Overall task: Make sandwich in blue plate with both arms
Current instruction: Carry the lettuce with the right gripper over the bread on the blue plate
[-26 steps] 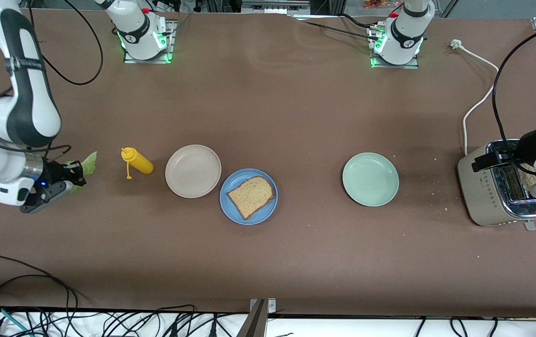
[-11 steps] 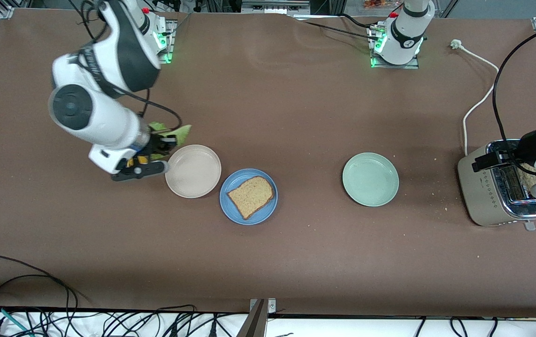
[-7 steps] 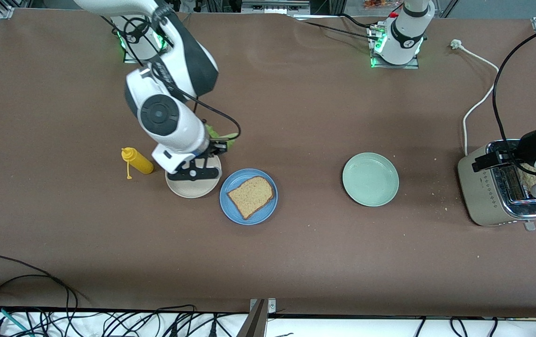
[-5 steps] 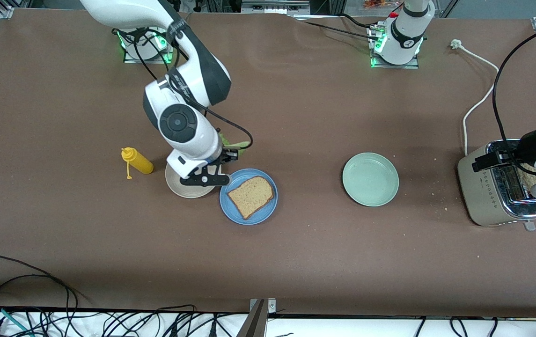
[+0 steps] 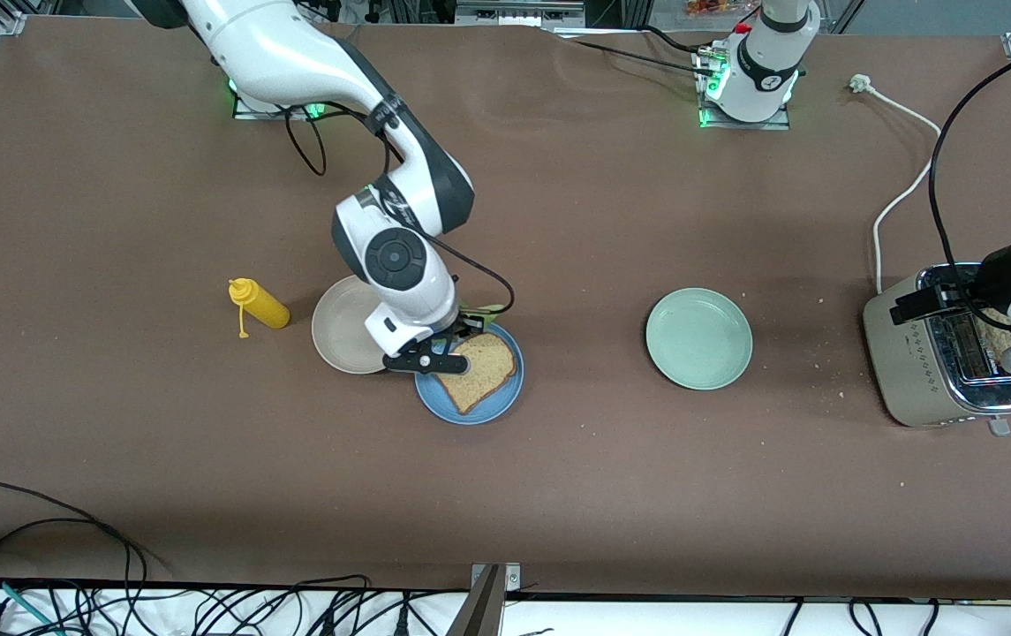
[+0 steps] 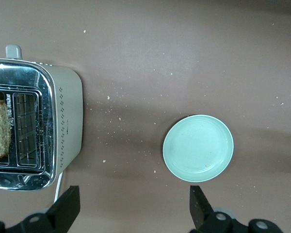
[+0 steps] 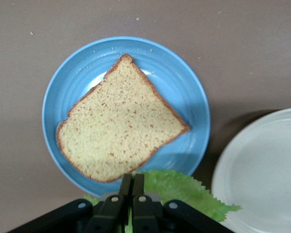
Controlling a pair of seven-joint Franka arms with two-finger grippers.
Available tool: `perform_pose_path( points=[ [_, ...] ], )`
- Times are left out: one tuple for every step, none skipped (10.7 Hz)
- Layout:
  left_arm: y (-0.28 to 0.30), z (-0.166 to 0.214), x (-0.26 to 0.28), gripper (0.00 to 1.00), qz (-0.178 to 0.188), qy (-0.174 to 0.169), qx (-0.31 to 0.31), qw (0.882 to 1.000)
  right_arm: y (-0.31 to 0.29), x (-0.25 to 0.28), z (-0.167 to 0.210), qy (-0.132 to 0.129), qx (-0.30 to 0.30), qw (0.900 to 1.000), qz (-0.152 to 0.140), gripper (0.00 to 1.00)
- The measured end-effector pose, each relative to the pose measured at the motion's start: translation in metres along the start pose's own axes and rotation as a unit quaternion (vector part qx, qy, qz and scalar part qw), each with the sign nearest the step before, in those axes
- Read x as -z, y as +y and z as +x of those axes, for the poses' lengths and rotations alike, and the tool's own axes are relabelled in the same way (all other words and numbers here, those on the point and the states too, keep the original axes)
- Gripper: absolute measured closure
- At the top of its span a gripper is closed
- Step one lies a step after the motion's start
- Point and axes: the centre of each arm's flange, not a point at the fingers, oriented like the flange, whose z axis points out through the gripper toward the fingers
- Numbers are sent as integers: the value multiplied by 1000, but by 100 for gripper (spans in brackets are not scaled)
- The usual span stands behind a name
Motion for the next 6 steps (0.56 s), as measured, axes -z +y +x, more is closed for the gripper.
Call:
perform_pose_path(
  points=[
    [0, 0, 0, 0, 0, 0, 0, 1000, -5, -17, -1, 11, 2, 1000, -2, 96],
    [0, 0, 0, 0, 0, 0, 0, 1000, -6, -29, 0, 19, 2, 1000, -2, 96],
    [0, 0, 0, 0, 0, 0, 0, 1000, -5, -34, 2, 24, 2, 1000, -1, 96],
    [0, 0, 0, 0, 0, 0, 0, 1000, -4, -37, 6, 29, 0, 1000, 0, 96],
    [0, 0, 0, 0, 0, 0, 0, 1000, -1, -37, 9, 35, -2, 999, 1, 96],
    [0, 0, 0, 0, 0, 0, 0, 1000, 1, -36, 13, 41, -4, 999, 2, 96]
  ],
)
